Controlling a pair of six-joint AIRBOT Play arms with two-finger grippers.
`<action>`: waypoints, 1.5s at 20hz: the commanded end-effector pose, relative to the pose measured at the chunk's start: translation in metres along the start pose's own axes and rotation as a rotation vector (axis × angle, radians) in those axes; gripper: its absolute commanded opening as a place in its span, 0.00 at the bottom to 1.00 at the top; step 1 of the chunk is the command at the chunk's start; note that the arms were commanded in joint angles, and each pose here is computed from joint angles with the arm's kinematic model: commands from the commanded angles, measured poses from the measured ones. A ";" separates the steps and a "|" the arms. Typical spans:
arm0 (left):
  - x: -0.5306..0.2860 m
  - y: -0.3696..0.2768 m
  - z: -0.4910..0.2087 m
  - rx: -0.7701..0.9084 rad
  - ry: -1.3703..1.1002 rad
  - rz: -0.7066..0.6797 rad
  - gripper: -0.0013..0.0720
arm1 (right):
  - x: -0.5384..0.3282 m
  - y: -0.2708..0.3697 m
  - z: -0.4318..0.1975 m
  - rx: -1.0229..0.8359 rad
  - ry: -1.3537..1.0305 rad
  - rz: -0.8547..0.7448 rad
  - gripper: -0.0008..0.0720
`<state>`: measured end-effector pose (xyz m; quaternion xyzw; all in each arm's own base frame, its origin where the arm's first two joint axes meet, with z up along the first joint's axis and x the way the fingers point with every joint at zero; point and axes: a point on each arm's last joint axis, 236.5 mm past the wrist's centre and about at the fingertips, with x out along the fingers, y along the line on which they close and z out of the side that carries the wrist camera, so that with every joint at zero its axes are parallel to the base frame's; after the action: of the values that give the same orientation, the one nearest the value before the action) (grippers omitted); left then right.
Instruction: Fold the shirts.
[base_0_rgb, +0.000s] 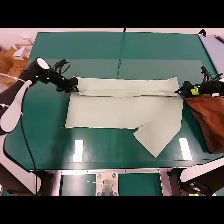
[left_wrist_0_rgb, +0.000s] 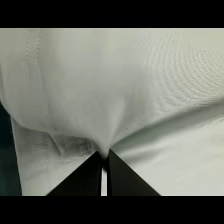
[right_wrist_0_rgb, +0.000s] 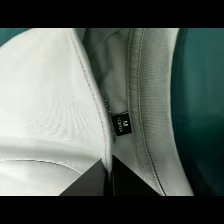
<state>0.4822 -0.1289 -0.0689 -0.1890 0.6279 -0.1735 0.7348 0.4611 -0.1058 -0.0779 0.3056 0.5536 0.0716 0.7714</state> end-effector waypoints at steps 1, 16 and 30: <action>0.003 -0.003 -0.003 0.004 0.013 0.000 0.06 | 0.001 -0.009 -0.006 -0.017 0.025 -0.044 0.03; -0.095 -0.016 -0.110 -0.067 0.446 -0.029 0.06 | -0.111 0.094 -0.023 -0.105 0.044 0.008 0.20; -0.068 -0.011 -0.241 -0.223 -0.111 -0.065 0.96 | -0.068 0.003 -0.272 0.385 0.023 -0.227 0.28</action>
<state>0.2306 -0.1072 -0.0166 -0.2171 0.6450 -0.1392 0.7194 0.2204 -0.0323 -0.0421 0.3561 0.5971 -0.0775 0.7146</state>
